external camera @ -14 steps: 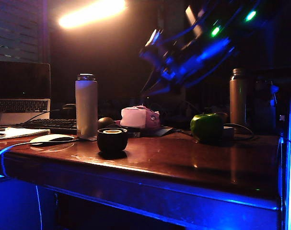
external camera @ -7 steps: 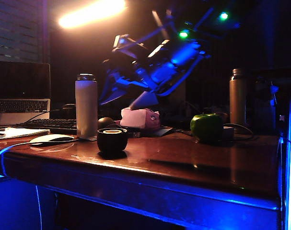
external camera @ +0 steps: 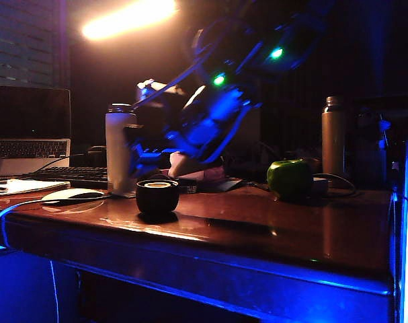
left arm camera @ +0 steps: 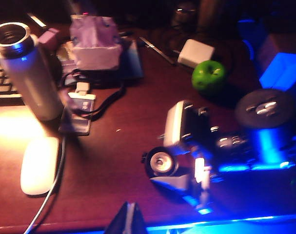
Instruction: Stack the black thermos bottle cap from the table onto the green apple.
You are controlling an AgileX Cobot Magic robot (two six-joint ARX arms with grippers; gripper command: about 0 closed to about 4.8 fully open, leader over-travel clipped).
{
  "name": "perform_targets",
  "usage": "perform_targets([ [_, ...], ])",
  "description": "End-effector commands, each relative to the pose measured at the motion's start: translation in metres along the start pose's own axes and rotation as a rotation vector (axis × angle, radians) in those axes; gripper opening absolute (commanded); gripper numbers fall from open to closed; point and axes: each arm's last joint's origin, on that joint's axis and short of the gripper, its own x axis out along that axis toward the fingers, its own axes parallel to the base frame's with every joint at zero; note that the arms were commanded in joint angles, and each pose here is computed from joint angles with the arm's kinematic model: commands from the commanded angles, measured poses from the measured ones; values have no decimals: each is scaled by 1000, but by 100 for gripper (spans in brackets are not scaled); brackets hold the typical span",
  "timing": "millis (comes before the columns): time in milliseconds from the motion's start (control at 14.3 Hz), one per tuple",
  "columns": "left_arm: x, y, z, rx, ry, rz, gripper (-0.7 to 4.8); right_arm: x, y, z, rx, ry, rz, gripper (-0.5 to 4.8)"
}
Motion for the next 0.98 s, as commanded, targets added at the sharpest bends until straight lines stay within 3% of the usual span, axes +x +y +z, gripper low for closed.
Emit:
perform_targets([
  [70,-2,-1,2,9,-18,-7,-3,6,0,0,-5,-10,-51,479],
  [490,-2,-1,2,10,-19,-7,-3,23,-1,-15,-3,43,-56,479],
  [981,-2,-1,2,10,-19,-7,-3,29,-1,0,-5,18,-45,479],
])
